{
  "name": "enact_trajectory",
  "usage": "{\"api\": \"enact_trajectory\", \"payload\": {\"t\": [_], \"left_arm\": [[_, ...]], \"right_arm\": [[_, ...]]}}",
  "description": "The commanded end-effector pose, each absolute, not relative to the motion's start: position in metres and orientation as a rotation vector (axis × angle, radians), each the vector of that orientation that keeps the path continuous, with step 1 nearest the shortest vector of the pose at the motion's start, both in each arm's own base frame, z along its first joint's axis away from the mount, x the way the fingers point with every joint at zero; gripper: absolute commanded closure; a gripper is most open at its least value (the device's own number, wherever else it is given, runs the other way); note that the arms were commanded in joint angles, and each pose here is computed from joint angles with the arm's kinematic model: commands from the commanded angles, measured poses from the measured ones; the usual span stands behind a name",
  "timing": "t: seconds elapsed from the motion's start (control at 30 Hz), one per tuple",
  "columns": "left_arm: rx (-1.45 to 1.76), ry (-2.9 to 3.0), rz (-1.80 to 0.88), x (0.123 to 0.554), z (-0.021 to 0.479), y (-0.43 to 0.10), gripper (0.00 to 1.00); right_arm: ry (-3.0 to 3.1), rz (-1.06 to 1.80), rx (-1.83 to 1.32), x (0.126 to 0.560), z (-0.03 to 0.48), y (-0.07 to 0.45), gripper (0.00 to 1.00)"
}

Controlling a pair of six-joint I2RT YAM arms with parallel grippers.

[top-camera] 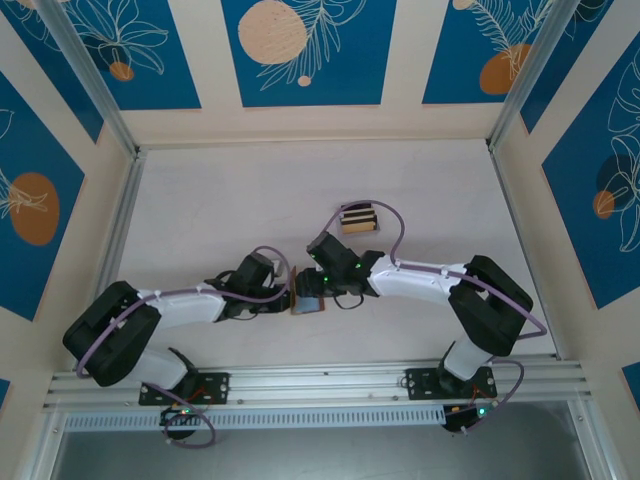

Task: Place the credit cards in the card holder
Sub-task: Open the card holder at the bottom-center of the table.

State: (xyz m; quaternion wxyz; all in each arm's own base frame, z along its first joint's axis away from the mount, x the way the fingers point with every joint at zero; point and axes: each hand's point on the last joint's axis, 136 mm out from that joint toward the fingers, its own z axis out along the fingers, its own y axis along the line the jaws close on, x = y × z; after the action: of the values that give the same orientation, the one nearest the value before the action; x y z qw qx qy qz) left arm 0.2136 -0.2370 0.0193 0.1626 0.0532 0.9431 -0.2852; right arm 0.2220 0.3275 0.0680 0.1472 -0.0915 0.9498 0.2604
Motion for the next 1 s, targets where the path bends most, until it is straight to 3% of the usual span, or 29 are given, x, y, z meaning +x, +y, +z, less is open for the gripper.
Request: {"api": "enact_trajectory", "payload": {"t": [0.0,0.1,0.63,0.97], "left_arm": [[0.153,2.664,-0.883,0.214,0.027,-0.250,1.00],[0.136,2.661,-0.882,0.213,0.027,-0.247,1.00],[-0.057,2.674,-0.625,0.187,0.044,-0.179,0.56],[-0.145,2.636,-0.639,0.165,0.066,-0.151,0.46]], "right_arm": [[2.761,0.753,-0.303,0.216,0.067,0.332,0.53],[2.764,0.776,-0.311,0.215,0.065,0.338,0.53],[2.789,0.664,-0.339,0.217,0.056,0.348,0.46],[2.815,0.605,-0.369,0.218,0.045,0.361,0.45]]}}
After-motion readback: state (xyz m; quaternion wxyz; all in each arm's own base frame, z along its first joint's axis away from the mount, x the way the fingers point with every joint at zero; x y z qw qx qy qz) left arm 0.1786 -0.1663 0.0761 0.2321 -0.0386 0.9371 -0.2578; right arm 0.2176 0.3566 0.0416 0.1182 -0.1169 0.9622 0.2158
